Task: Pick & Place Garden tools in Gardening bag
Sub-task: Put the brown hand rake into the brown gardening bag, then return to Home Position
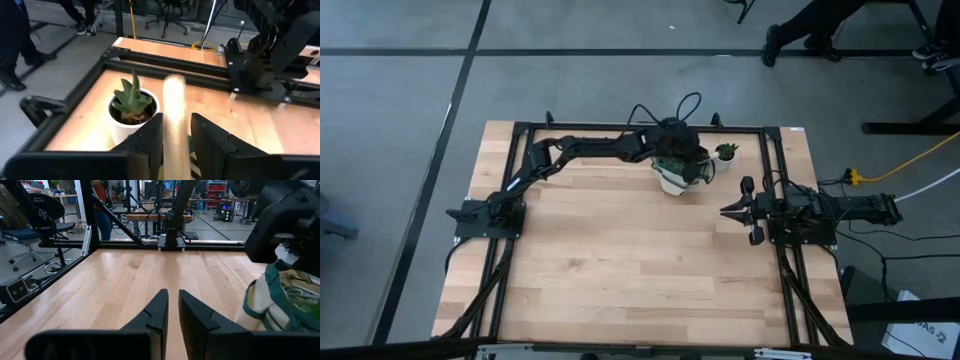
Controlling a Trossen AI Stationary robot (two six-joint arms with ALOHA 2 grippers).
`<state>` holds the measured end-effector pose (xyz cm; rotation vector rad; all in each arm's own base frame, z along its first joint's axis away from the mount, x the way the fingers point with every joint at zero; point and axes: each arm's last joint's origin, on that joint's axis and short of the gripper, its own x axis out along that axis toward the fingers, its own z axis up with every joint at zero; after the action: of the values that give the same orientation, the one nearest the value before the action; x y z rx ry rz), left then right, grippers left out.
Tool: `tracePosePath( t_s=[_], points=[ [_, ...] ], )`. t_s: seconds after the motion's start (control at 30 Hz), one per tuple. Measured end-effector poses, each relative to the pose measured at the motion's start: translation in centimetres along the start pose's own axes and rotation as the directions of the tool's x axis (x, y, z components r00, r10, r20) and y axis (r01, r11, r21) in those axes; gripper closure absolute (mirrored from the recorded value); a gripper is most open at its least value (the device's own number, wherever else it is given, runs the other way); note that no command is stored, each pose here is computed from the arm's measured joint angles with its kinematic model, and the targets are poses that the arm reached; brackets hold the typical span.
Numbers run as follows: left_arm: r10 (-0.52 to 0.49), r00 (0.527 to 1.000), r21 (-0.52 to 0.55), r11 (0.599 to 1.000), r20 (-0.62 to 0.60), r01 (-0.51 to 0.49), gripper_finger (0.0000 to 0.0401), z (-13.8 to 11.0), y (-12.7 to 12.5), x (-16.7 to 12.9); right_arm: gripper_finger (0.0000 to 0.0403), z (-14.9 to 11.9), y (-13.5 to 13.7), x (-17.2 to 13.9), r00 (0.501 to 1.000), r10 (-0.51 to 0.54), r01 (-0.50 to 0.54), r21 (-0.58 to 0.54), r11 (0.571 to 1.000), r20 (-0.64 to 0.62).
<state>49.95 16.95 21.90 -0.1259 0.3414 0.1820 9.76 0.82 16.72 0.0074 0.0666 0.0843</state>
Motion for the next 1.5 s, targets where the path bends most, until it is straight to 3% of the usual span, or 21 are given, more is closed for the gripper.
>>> tracePosePath(
  t_s=[0.2,0.4,0.6,0.77,0.97,1.17,1.33,1.5],
  points=[
    [0.010,1.000,0.034,0.999,0.013,-0.011,0.0280,0.7,0.0,-0.5,0.0355,0.0,0.0,0.0,1.000,0.000,0.000,0.000,1.000,0.000],
    [0.013,1.000,-0.016,1.000,0.006,-0.013,0.0249,1.3,0.3,-1.2,0.0355,0.0,0.0,0.0,1.000,0.000,0.000,0.000,1.000,0.000],
    [0.021,0.999,-0.020,1.000,0.033,-0.020,0.0223,3.2,1.2,-2.9,0.0355,0.0,0.0,0.0,1.000,0.000,0.000,0.000,1.000,0.000],
    [-0.060,0.995,0.001,0.998,0.083,0.060,0.0218,5.8,1.9,-5.5,0.0355,0.0,0.0,0.0,1.000,0.001,-0.001,0.000,1.000,0.000],
    [-0.032,0.998,-0.025,0.999,0.056,0.033,0.0233,7.2,2.6,-7.7,0.0355,0.0,0.0,0.0,1.000,0.000,0.000,0.000,1.000,0.000],
    [0.008,0.987,-0.053,0.998,-0.163,-0.017,0.0259,5.7,2.4,-8.6,0.0355,0.0,0.0,0.0,1.000,0.000,0.000,0.000,1.000,0.000],
    [0.063,0.956,0.029,0.998,-0.286,-0.057,0.0294,5.0,0.8,-9.2,0.0355,0.0,0.0,0.0,1.000,0.000,0.000,0.000,1.000,0.000],
    [0.046,0.959,0.083,0.996,-0.281,-0.024,0.0336,5.6,-0.7,-9.9,0.0355,0.0,0.0,0.0,1.000,0.000,0.000,0.000,1.000,0.000]
  ],
)
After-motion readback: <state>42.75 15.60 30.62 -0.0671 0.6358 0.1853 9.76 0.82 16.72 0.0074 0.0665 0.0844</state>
